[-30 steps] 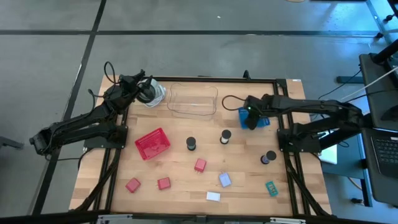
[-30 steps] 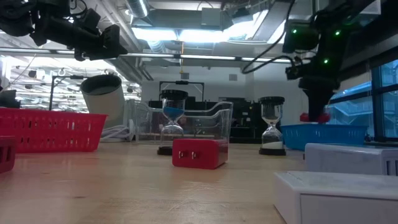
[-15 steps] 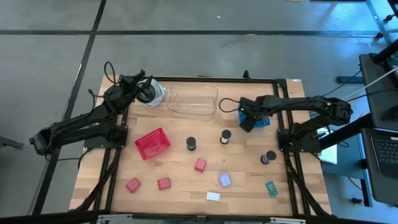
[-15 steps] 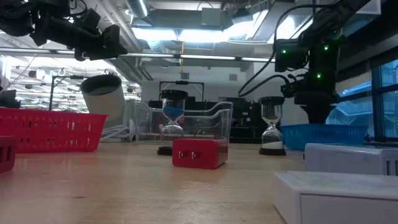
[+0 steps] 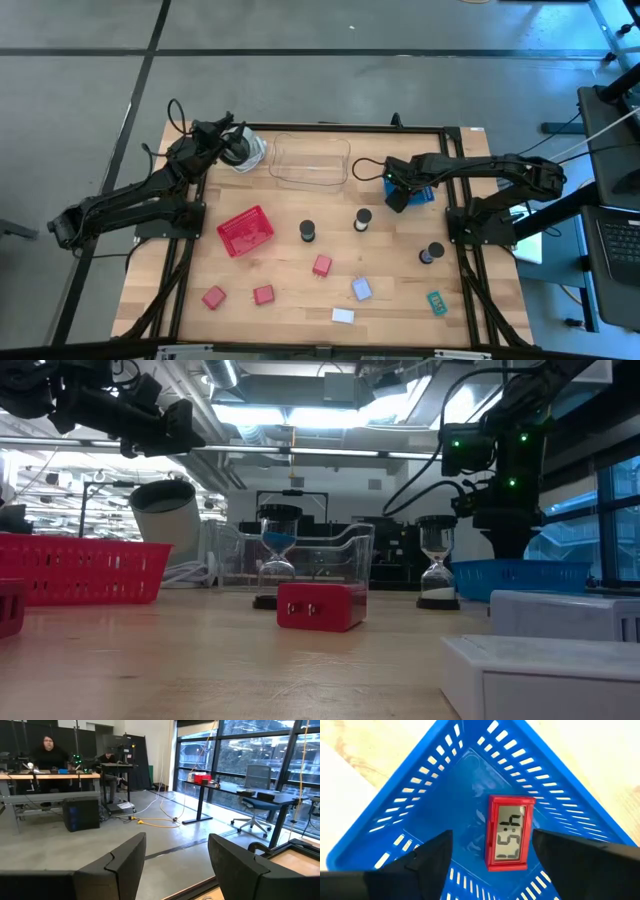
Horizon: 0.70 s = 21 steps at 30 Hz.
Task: Pick & Place Office items
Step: Put the left blue hourglass into the red bin
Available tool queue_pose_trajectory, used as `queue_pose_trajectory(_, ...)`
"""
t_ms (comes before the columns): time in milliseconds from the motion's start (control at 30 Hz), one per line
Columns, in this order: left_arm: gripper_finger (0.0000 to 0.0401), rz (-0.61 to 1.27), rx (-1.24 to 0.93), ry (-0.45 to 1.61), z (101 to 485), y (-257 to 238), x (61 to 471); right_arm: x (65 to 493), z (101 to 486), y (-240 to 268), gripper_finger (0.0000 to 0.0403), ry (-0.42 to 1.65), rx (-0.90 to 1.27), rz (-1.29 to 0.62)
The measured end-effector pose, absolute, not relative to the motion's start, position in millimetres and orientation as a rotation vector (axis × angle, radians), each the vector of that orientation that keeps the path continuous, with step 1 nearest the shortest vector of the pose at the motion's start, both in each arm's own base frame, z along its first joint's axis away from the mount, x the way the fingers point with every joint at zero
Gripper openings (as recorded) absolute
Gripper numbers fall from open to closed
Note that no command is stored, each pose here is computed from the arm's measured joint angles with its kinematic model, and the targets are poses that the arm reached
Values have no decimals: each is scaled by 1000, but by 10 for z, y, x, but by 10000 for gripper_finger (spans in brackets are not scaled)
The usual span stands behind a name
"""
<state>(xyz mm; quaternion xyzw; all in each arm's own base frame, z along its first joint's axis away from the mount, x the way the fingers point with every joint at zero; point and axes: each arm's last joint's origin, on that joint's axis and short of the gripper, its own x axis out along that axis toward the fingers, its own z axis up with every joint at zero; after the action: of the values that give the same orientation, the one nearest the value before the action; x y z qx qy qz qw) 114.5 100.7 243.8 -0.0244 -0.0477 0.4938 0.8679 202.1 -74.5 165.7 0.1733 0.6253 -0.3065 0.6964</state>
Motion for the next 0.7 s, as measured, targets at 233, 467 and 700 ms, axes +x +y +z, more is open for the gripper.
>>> queue_pose_trajectory(233,212,853,-44,-151,2626,979,1189,2058,1877,-749,307,1410,407,-661)
queue_pose_trajectory(467,217,635,-69,-76,2704,922,1306,2174,2408,-765,302,1330,334,-636)
queue_pose_trajectory(700,249,467,-49,20,2585,779,1543,2162,2798,-717,296,1175,270,-658)
